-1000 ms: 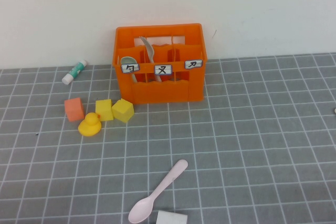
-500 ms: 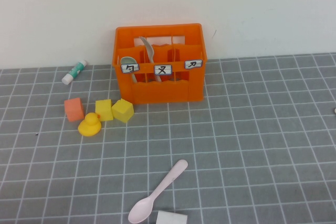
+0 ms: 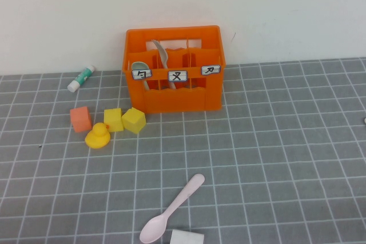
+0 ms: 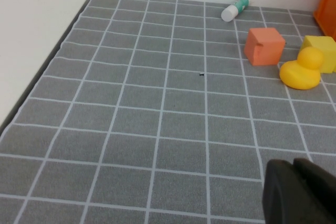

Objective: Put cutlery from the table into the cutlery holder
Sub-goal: Pick up the spoon

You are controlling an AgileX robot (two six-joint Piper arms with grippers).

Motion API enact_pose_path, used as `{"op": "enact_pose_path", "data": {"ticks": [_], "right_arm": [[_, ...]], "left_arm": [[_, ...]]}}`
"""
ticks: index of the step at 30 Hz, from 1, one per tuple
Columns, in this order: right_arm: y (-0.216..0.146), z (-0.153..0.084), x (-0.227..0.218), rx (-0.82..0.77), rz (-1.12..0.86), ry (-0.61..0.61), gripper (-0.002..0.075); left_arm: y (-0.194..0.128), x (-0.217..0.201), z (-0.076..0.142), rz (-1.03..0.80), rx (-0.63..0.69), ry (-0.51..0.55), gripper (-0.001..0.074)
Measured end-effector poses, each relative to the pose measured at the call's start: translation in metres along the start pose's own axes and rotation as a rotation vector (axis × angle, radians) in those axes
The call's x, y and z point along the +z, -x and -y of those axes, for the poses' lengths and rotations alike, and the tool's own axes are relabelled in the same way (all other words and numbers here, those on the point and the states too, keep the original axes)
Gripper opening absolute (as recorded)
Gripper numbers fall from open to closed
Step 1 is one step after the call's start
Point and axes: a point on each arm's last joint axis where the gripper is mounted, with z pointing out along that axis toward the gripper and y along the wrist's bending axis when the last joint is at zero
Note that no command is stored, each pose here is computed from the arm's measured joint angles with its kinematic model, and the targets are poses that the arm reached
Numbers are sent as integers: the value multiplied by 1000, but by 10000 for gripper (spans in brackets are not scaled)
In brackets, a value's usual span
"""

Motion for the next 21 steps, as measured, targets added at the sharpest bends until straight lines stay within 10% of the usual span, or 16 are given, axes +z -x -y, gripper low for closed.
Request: {"op": "enact_pose_path", "data": {"ticks": [13, 21], "right_arm": [[0, -2, -1, -271, -9, 5, -3], [29, -57, -31, -698, -97, 112, -3]], "left_arm": [[0, 0, 0, 0, 2, 0, 0], [0, 0, 0, 0, 2, 0, 0]]}}
